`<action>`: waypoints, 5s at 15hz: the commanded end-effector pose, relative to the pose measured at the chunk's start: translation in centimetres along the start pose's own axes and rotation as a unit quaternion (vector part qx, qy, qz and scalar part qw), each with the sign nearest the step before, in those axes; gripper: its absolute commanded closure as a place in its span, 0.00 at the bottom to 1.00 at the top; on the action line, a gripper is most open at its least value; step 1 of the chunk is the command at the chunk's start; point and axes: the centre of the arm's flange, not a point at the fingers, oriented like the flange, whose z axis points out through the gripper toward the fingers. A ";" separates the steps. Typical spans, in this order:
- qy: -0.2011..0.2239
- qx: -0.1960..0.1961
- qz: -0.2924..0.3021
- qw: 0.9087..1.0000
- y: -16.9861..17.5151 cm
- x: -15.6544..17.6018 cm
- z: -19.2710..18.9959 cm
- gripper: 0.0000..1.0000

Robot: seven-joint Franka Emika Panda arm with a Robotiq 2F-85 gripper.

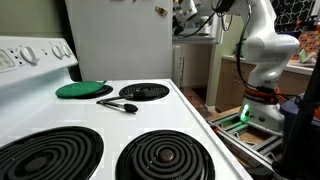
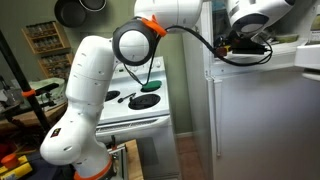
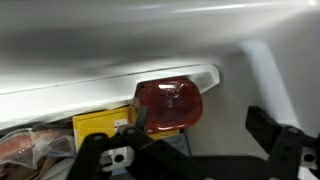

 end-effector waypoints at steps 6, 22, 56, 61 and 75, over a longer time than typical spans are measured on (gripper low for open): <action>-0.008 -0.008 -0.049 0.999 1.4 0.6 2.4 0.00; 0.022 -0.020 -0.087 0.996 2.4 1.0 5.1 0.00; -0.105 -0.214 -0.034 0.971 -2.7 4.4 -4.3 0.41; -0.153 -0.279 0.019 0.948 -4.2 5.1 -4.1 0.41; -0.174 -0.338 0.074 0.922 -4.4 5.8 -5.0 0.16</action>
